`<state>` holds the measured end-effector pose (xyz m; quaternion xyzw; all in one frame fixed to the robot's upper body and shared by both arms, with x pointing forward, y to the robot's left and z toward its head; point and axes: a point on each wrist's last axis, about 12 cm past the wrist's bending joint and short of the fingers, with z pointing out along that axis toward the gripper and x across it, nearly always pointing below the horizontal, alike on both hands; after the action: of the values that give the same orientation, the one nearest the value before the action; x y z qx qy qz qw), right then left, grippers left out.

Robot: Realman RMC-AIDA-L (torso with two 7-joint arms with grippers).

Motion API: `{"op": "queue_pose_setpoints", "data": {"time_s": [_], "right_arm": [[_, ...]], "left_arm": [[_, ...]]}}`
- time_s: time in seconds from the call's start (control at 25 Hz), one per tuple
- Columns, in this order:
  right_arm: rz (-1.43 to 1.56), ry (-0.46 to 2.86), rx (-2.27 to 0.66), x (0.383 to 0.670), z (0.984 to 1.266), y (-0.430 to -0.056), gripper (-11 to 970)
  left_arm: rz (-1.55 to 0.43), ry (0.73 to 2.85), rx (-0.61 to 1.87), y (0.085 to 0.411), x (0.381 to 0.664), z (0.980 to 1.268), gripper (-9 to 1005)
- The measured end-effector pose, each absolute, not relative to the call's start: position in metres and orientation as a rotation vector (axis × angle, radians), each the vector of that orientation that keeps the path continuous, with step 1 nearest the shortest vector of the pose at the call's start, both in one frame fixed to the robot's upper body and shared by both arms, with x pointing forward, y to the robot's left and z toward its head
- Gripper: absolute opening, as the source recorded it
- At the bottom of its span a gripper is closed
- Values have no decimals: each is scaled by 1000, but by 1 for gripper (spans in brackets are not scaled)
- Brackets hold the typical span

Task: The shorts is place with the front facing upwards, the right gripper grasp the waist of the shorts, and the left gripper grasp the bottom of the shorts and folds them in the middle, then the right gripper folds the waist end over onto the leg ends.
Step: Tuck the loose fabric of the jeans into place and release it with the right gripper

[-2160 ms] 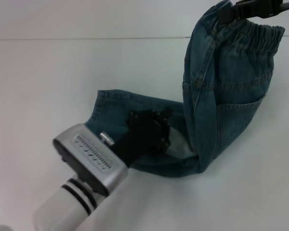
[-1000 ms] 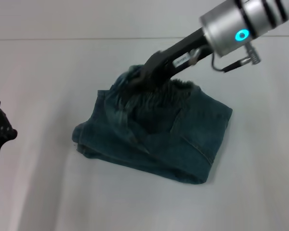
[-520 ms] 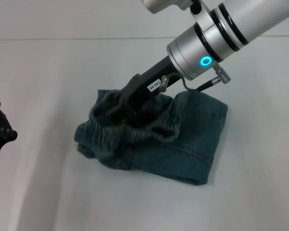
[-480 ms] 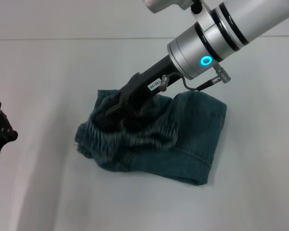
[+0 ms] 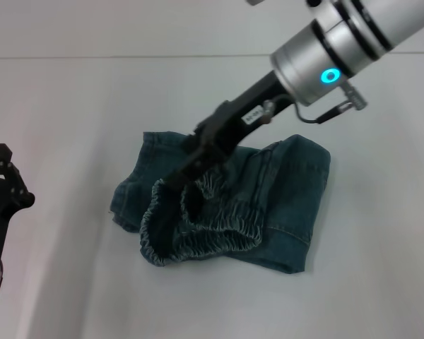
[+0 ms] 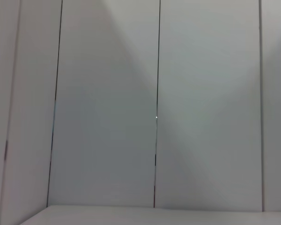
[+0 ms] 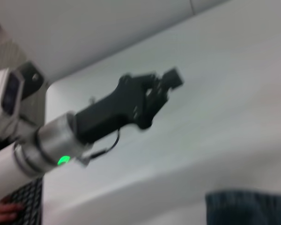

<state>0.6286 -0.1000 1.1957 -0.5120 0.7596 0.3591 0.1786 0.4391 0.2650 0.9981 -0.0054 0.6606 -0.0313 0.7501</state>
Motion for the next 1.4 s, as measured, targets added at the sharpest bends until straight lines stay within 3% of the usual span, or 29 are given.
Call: {"op": "queue_pose_setpoints", "data": {"time_s": [0.24,0.4,0.8,1.4], "right_arm": [[1085,2246,-1529,617,1211,-133,880],[1169,2303,-1618,600,1207,-147,947],[1025,2518,-1675,587,1173,-153,947],[942,2538,-1585,591,1148,-147,947]], "left_arm": [[-70,1446,-7,265,439,998,2],[-69,1444,-4,266,440,998,2],[-69,1424,9,265,446,1002,1],[-79,1427,14,262,448,1002,0]]}}
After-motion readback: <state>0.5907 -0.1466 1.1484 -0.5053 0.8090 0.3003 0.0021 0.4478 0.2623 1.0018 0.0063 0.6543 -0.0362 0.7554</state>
